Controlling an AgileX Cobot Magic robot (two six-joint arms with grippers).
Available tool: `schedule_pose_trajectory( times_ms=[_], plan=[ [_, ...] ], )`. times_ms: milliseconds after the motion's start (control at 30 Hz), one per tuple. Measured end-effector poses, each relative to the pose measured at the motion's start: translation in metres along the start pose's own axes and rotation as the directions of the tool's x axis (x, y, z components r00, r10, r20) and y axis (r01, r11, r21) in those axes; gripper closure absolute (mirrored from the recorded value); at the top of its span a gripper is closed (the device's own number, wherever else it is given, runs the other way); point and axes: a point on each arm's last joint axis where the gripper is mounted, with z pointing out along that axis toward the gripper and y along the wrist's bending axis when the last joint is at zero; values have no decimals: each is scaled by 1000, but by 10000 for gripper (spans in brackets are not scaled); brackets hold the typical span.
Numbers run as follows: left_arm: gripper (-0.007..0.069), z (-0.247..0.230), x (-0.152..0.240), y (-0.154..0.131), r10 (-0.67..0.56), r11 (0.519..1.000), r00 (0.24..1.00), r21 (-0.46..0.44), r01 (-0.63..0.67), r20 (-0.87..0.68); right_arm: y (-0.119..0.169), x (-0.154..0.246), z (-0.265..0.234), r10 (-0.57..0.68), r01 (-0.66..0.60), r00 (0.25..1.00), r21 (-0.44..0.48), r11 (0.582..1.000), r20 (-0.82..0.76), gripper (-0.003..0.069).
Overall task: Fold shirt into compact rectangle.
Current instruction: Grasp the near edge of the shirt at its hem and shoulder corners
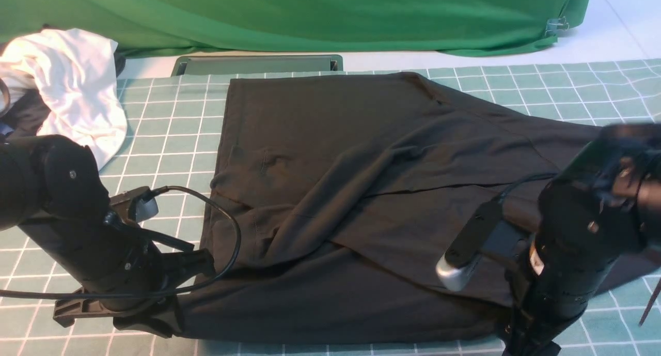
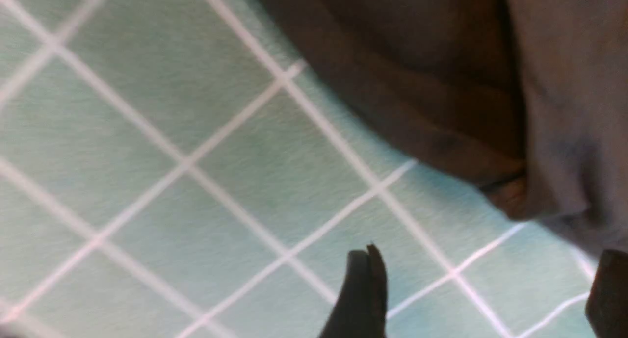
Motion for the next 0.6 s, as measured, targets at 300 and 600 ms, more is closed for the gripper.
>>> schedule_pose_trajectory(
  times_ms=[300, 600],
  plan=[
    [606, 0, 0, 0, 3, 1000, 1000, 2, -3, 1, 14, -17, 20, -113, 112, 993, 61, 992, 18, 74],
    [606, 0, 0, 0, 17, 1000, 1000, -1, -17, 2, 12, -20, 24, -160, 158, 987, 103, 982, 15, 293]
  ],
)
